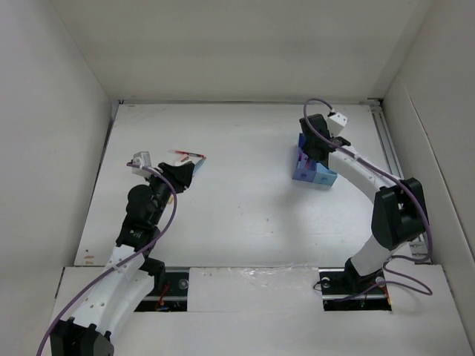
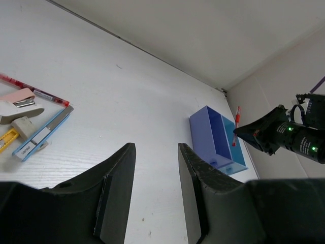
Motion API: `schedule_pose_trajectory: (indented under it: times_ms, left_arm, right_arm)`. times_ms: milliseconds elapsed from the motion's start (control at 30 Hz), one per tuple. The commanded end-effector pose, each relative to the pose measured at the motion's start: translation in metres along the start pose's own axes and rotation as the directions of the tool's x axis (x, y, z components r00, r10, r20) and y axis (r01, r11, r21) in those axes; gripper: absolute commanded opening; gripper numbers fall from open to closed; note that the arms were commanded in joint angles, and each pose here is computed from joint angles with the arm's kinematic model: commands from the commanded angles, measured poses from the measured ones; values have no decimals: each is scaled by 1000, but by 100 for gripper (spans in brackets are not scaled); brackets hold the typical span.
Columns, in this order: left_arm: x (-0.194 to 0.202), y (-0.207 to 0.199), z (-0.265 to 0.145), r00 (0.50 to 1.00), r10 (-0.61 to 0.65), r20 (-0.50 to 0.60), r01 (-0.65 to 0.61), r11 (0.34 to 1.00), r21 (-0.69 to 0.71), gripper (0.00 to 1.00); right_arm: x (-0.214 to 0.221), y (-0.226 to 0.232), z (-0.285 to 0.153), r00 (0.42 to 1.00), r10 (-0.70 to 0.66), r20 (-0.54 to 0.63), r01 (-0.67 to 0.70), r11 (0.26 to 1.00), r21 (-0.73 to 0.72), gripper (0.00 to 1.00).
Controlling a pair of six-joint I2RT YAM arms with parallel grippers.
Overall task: Sort the stationery into containers
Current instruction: Place the pen in the storage box.
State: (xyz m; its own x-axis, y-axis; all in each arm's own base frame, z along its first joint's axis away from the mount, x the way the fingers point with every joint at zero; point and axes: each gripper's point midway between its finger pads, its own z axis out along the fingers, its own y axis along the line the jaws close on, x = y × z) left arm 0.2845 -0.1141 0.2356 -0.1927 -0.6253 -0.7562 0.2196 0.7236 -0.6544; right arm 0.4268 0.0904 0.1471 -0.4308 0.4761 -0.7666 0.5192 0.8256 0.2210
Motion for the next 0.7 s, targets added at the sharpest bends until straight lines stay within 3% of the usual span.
schedule_pose_trajectory:
  times_ms: [0,367,400,467,667]
  left_arm:
    - [-4,-10,1,1000,-3,20,2,999,47,36]
    - [-6,-11,1,1000,-3,27,2,999,53,36]
    - [-6,-11,1,1000,-3,27,2,999,53,36]
    - [-6,-11,1,1000,-3,27,2,999,53,36]
    - [-7,-10,2,999,-4,33,2,999,46,36]
  right_arm:
    - [4,0,6,1000,-10,-2,10,1000,1,0]
    - [26,3,7,998,-44,-40,44,999,-4,0]
    - [25,4,6,998,-44,-40,44,999,-4,3]
    - [27,6,4,998,-49,-41,49,999,-11,17]
    - [17,8,-3,999,-49,-14,49,999,-2,38]
